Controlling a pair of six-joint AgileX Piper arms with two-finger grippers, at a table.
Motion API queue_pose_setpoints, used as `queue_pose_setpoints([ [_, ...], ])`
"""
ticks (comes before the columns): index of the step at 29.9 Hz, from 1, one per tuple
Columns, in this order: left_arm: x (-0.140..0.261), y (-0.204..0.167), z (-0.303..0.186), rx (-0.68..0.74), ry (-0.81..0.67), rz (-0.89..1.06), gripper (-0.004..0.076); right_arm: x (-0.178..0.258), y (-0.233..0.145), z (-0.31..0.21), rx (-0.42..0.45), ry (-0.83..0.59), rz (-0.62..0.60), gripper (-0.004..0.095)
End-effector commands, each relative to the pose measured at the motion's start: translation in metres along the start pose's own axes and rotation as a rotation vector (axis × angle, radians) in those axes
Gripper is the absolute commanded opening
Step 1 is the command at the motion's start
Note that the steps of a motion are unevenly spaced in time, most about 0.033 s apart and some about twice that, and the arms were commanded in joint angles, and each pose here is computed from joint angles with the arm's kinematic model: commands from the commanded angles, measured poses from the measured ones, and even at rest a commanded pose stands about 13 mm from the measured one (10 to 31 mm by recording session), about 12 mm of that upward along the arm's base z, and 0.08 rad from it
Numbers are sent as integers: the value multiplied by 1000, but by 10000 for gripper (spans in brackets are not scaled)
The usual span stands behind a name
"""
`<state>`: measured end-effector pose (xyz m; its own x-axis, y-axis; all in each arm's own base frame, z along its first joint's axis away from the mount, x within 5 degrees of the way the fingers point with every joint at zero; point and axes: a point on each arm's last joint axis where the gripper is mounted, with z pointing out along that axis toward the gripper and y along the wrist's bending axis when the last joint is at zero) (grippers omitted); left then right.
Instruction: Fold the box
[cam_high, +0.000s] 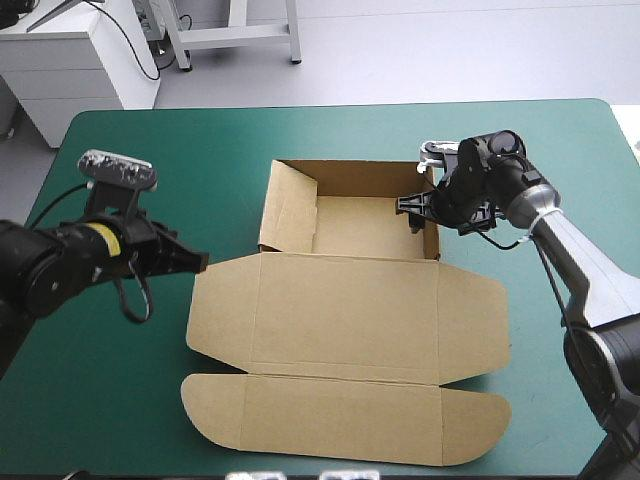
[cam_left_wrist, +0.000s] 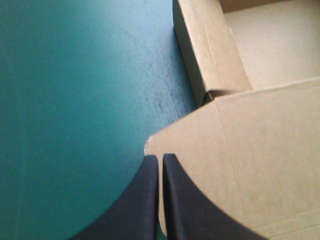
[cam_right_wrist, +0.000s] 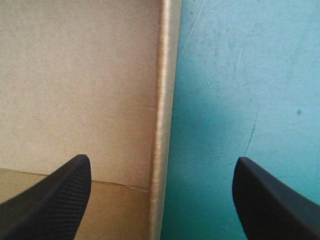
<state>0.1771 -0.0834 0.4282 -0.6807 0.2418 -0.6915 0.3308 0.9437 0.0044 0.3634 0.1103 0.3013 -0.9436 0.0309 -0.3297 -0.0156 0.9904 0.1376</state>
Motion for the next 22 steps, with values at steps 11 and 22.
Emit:
queue_pose_setpoints([
  [11,119,9,12,45,-172,-23,6,5,3,20,-43,9,-1,587],
  [22,180,15,7,78,-353,-43,6,4,3,18,-51,-4,-12,-19],
])
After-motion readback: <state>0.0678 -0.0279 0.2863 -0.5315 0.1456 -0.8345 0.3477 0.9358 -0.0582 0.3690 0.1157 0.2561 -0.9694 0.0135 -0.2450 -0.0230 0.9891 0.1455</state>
